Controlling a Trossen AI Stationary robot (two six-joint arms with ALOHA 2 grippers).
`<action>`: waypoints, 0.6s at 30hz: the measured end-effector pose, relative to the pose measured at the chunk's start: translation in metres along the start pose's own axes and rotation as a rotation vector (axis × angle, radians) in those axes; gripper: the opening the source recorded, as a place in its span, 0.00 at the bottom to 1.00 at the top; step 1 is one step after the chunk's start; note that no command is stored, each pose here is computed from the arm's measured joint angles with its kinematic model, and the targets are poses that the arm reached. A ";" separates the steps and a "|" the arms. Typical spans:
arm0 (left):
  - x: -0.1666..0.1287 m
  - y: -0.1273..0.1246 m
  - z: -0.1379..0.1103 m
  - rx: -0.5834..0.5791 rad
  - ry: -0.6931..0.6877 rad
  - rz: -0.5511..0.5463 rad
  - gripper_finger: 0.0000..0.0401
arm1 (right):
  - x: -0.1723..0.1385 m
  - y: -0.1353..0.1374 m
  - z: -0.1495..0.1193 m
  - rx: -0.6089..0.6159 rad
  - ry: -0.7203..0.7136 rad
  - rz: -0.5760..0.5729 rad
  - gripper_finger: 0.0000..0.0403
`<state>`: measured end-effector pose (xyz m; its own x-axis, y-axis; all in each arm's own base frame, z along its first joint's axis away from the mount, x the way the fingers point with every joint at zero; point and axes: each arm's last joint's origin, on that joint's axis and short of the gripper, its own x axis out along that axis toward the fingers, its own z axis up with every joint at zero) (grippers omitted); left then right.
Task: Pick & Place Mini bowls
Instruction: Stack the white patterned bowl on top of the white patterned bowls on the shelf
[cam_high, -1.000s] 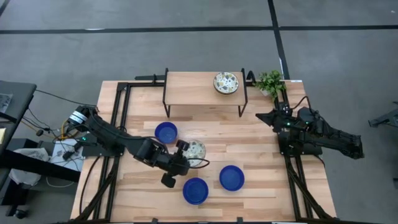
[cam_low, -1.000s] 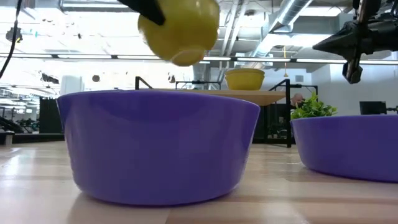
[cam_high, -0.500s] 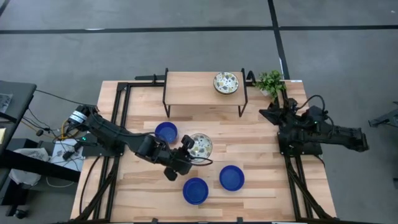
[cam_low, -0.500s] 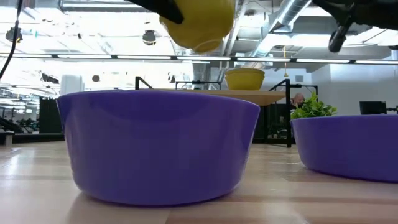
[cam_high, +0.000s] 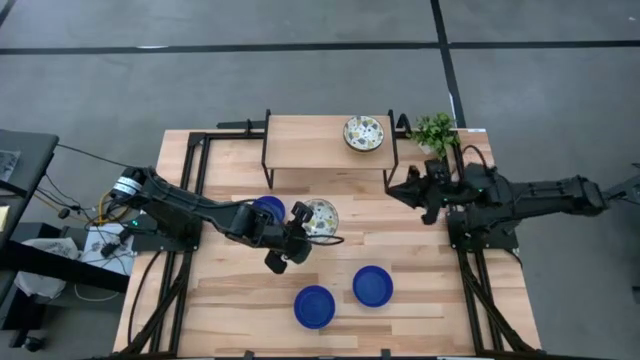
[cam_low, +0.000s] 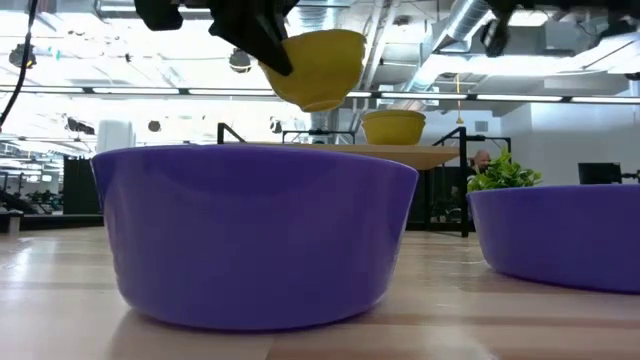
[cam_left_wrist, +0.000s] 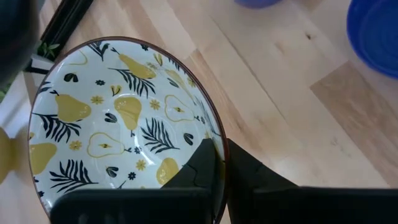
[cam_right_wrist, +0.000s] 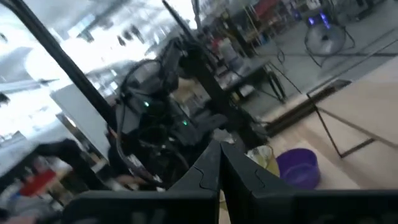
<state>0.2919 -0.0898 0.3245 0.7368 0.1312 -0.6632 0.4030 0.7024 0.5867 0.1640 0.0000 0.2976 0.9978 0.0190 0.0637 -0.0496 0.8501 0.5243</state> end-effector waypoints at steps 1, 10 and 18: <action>0.000 0.000 0.000 -0.001 0.001 0.001 0.02 | 0.006 0.003 0.005 -0.006 0.034 -0.021 0.00; 0.000 -0.001 -0.001 0.007 0.021 0.013 0.02 | 0.055 0.011 0.023 0.001 0.481 -0.297 0.00; -0.001 0.001 -0.007 0.028 0.132 0.112 0.02 | 0.084 0.009 0.041 0.010 0.619 -0.336 0.06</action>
<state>0.2874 -0.0843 0.3225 0.7009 0.3000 -0.6471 0.3383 0.6588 0.6720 0.2458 -0.0127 0.3424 0.8006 0.0547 -0.5967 0.2684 0.8576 0.4387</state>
